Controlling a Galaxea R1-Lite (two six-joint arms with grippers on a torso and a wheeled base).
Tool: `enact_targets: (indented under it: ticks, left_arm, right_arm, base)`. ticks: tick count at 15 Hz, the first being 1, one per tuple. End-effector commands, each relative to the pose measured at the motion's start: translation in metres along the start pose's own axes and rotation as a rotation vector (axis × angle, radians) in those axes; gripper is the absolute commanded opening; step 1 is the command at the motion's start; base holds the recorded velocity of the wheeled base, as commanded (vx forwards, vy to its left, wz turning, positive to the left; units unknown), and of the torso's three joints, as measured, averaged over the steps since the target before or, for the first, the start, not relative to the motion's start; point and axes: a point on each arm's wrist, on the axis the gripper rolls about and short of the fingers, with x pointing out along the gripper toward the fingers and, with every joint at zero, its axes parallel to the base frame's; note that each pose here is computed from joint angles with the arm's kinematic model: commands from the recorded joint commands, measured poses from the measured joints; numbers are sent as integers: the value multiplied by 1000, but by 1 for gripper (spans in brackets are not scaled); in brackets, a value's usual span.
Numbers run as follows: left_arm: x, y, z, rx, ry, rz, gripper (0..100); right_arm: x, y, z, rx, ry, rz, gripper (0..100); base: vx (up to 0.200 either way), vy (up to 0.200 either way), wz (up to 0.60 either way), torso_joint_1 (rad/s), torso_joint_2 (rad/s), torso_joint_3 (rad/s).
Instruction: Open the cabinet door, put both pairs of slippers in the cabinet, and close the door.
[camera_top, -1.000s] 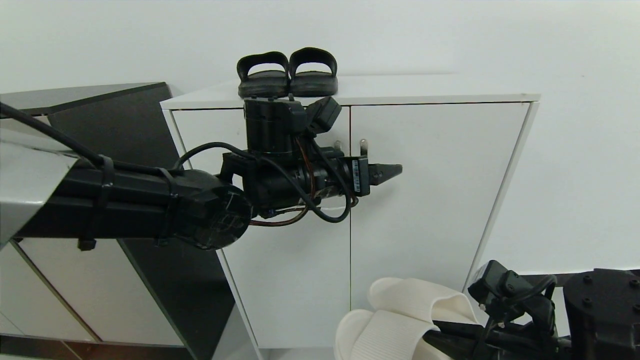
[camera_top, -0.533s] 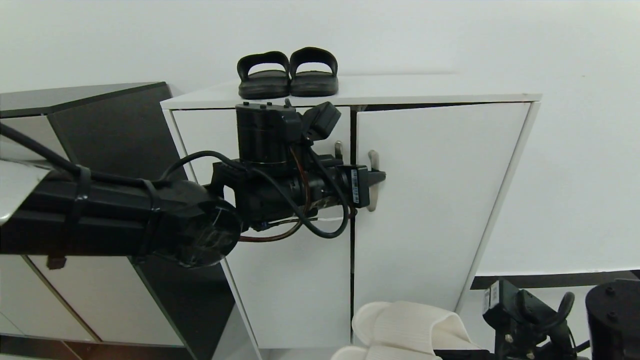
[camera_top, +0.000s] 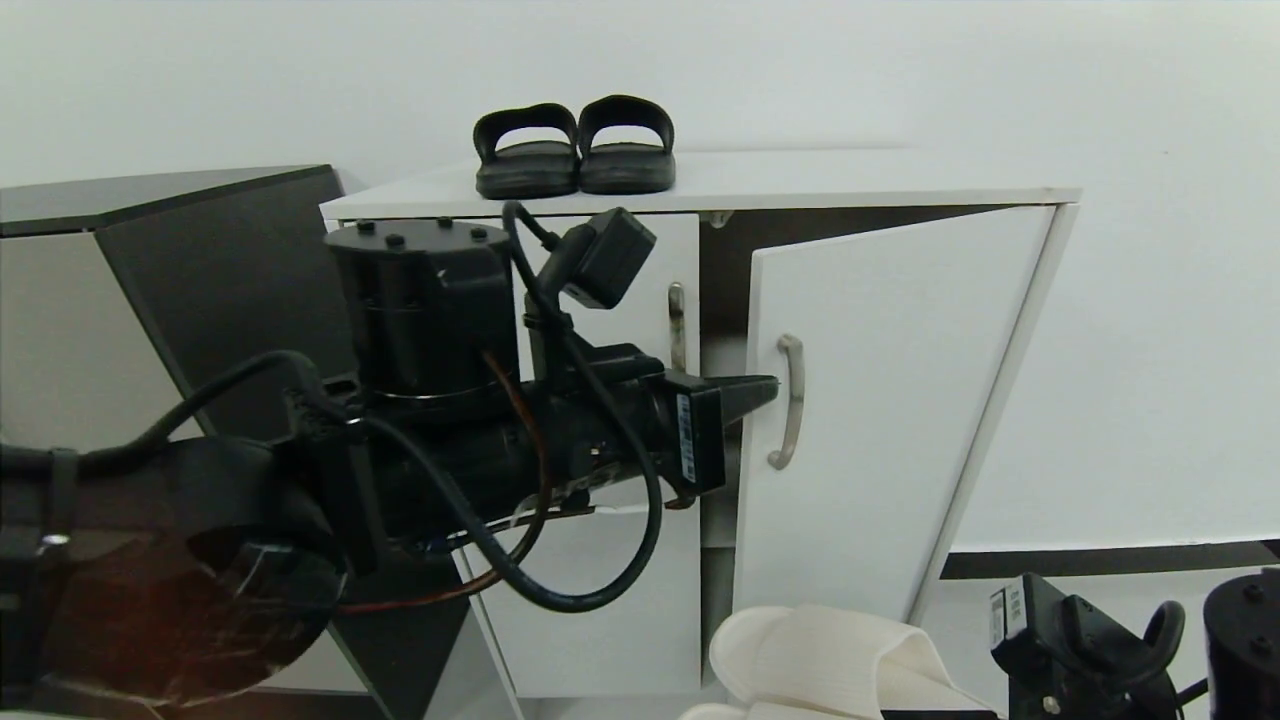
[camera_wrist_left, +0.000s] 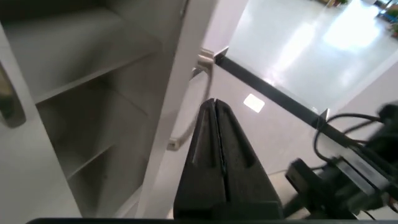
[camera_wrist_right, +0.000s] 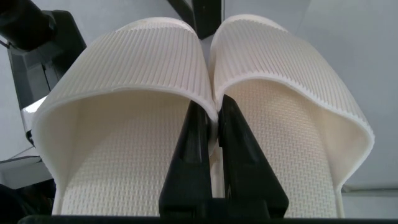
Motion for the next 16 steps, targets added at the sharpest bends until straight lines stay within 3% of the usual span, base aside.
enact_targets:
  ticks: [1, 2, 5, 7, 12, 16]
  left_arm:
    - [-25, -4, 3, 10, -47, 4, 0]
    - [-25, 3, 5, 9, -60, 21, 0]
    - [-23, 13, 15, -66, -112, 4, 0]
    - [-18, 20, 19, -67, -134, 0, 0]
    - [26, 38, 22, -67, -134, 0, 0]
    - [41, 44, 20, -71, -126, -1, 0]
  right_arm:
    - [0, 0, 0, 0, -1, 0, 0]
    - [0, 0, 0, 0, 1, 0, 0]
    - [0, 0, 0, -1, 1, -1, 0]
    - [1, 0, 0, 0, 4, 0, 0]
    - [1, 0, -1, -3, 10, 2, 0]
    - [1, 0, -6, -38, 28, 5, 0]
  base:
    - [0, 0, 0, 0, 0, 0]
    - [0, 0, 0, 0, 0, 0]
    - [0, 0, 0, 0, 0, 0]
    - [0, 0, 0, 0, 0, 0]
    - [0, 0, 0, 0, 0, 0]
    - [0, 0, 0, 0, 0, 0]
